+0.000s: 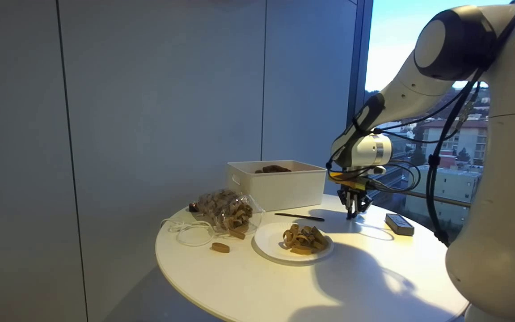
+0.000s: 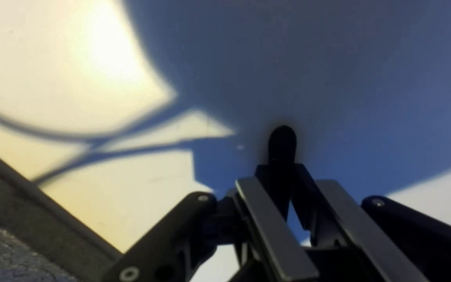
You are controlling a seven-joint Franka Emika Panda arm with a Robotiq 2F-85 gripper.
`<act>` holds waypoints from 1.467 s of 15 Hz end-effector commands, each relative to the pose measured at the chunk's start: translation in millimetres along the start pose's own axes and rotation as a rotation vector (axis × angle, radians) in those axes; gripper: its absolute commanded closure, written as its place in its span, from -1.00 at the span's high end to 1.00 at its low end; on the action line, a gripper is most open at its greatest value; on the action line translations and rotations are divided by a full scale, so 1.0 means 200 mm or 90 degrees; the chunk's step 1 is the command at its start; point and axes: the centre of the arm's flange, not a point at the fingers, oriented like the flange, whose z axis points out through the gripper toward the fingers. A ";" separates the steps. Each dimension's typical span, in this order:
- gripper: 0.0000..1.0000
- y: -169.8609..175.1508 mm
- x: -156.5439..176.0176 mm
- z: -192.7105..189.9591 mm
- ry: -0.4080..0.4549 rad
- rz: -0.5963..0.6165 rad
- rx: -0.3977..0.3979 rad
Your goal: Move the white plate backwards then put some rubber bands on the plate.
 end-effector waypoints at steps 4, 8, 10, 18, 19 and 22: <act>-0.83 0.28 -0.25 -0.24 0.095 -0.221 -0.020; -0.83 0.55 -0.32 -0.38 0.106 -0.354 -0.018; -0.83 0.63 -0.36 -0.41 0.099 -0.422 -0.014; -0.83 0.44 -0.80 -0.35 0.108 -0.700 -0.002; -0.83 0.41 -0.85 -0.35 0.107 -0.733 0.005; -0.83 0.35 -0.98 -0.37 0.090 -0.833 0.033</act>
